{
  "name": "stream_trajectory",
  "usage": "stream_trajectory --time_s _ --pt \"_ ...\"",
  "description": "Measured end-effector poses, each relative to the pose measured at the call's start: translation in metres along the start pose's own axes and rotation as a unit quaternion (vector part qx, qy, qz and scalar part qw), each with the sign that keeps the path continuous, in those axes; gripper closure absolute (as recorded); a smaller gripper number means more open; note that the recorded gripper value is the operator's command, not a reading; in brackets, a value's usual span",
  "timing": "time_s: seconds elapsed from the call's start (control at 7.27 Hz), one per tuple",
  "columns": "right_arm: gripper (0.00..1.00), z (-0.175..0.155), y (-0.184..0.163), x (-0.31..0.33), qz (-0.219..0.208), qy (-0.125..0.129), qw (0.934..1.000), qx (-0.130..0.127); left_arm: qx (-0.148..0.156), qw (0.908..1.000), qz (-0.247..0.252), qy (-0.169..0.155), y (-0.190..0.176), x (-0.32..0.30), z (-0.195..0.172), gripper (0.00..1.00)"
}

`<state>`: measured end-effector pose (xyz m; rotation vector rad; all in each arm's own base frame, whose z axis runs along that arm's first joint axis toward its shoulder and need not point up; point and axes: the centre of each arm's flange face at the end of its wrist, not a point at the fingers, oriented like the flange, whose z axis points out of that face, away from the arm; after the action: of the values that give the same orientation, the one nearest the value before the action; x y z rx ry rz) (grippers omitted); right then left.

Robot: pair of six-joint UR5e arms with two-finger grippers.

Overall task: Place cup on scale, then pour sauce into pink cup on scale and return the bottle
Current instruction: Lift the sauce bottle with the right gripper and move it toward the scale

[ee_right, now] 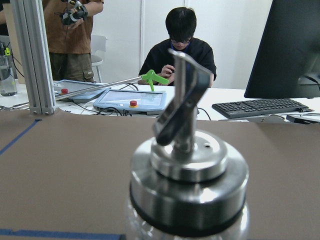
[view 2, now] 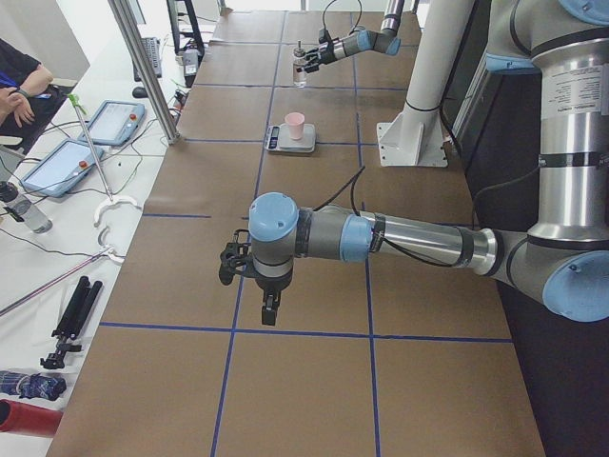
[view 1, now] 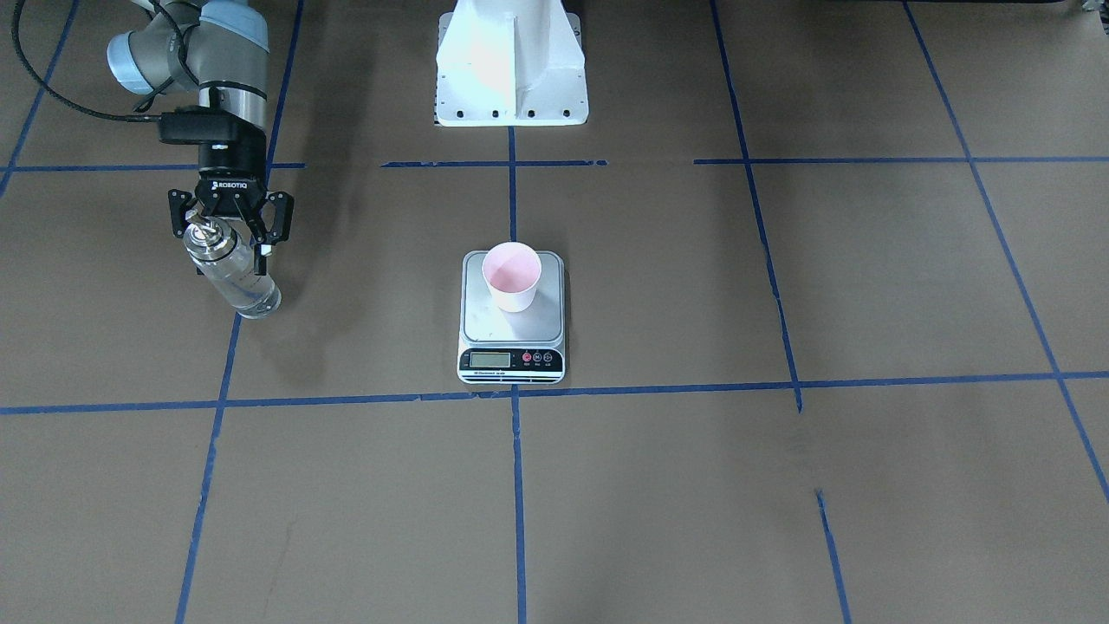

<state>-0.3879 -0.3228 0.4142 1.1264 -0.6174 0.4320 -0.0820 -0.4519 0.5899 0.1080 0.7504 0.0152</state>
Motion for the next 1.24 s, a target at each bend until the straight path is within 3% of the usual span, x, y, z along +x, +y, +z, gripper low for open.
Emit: stream_trajectory --time_s 0.55,0.69,0.96,1.24 --pt "1.00 -0.009 -0.016 -0.011 -0.019 -0.019 0.9996 -0.013 0.000 1.0000 -0.001 0.000 -0.001 0.001 0.000 0.00" --pt "1.00 -0.010 -0.022 -0.015 -0.039 -0.024 0.9989 -0.013 0.000 1.0000 -0.001 0.000 -0.001 0.001 0.000 0.00" --pt "1.00 -0.008 -0.051 -0.029 -0.121 -0.033 0.9921 0.007 0.000 1.0000 -0.001 0.000 -0.001 0.001 0.000 0.00" --pt "1.00 -0.008 -0.063 -0.036 -0.134 -0.044 0.9898 0.020 0.001 1.0000 -0.001 0.000 -0.001 0.001 0.000 0.00"
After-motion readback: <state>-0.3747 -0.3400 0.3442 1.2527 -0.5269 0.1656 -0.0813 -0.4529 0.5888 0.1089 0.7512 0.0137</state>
